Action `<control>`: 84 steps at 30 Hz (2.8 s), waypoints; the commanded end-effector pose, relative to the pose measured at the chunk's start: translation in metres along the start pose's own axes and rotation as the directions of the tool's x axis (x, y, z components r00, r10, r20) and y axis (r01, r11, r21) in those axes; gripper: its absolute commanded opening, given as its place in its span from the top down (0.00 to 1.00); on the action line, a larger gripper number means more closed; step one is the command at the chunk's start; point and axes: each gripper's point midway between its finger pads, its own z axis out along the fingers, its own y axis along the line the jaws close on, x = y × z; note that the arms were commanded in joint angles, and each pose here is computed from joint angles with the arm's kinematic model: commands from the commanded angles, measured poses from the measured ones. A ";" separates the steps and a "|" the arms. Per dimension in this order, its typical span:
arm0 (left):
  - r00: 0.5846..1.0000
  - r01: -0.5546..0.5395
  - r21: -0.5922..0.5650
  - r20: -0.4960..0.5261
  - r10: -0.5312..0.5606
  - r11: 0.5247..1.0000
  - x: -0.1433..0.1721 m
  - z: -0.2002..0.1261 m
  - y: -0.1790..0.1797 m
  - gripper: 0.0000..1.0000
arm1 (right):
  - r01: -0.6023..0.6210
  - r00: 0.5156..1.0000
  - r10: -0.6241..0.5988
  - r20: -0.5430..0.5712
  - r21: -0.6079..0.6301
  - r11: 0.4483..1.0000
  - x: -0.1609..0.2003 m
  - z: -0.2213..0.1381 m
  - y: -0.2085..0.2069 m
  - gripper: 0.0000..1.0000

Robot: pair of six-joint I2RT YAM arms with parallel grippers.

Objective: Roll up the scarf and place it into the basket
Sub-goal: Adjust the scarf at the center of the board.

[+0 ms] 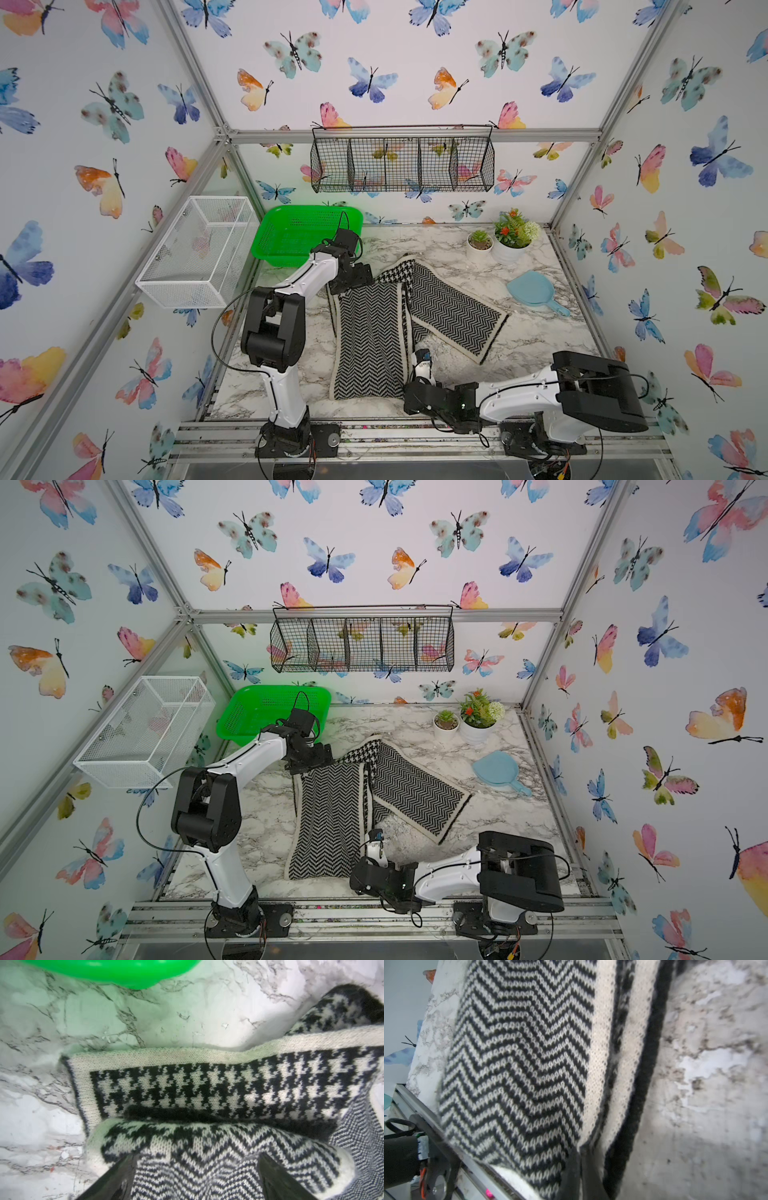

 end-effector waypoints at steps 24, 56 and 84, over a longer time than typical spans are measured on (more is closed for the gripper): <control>0.995 0.085 0.451 -0.092 -0.049 0.888 0.196 -0.082 -0.012 0.09 | 0.138 0.977 -0.152 0.153 0.094 0.986 -0.270 0.069 -0.006 0.34; 0.983 0.105 0.303 -0.174 -0.054 0.947 0.250 -0.032 0.021 0.09 | 0.075 0.988 -0.085 0.132 0.074 0.994 -0.283 0.101 -0.035 0.99; 0.998 0.055 0.340 0.004 -0.060 0.939 0.197 -0.074 -0.001 0.08 | 0.374 0.918 -0.354 0.181 -0.094 0.923 -0.285 0.001 -0.004 0.18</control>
